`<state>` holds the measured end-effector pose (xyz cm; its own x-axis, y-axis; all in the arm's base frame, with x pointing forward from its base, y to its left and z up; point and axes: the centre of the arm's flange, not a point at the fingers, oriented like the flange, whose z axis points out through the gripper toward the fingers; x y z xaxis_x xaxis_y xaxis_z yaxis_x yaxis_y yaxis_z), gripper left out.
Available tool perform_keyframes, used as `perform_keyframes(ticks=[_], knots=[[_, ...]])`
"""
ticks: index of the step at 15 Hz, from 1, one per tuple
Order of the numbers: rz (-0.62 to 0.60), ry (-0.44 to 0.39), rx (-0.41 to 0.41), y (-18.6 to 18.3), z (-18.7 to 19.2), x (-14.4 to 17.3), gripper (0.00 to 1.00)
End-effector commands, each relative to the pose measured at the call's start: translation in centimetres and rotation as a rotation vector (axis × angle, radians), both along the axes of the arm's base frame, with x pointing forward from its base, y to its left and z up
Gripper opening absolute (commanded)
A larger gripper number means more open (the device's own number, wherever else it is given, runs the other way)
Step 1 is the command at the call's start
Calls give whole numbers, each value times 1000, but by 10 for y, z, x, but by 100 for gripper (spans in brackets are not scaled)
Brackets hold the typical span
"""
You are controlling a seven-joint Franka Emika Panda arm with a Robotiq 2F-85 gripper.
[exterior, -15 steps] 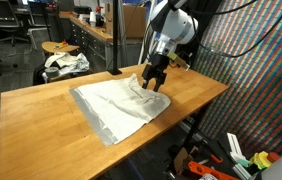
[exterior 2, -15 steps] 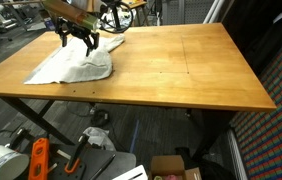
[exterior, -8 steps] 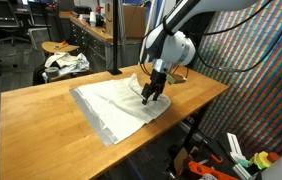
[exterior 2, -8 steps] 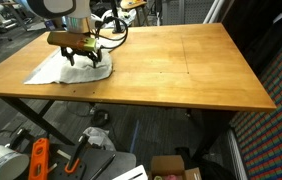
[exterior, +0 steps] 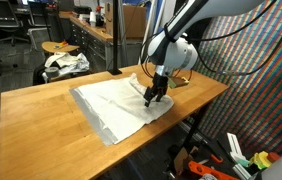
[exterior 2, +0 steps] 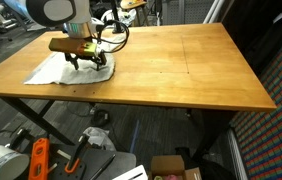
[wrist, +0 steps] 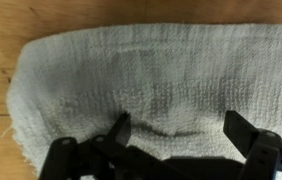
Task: Fold the towel in half
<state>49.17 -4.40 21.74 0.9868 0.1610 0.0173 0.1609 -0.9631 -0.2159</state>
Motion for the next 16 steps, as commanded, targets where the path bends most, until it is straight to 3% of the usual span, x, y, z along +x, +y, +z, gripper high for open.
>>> perform_keyframes(ticks=[1,9,16], knots=[[-86,12,-15,-10,0,5,100],[-344,72,-5,-42,-4,21,100],[-429,103,22,-57,11,38,100]])
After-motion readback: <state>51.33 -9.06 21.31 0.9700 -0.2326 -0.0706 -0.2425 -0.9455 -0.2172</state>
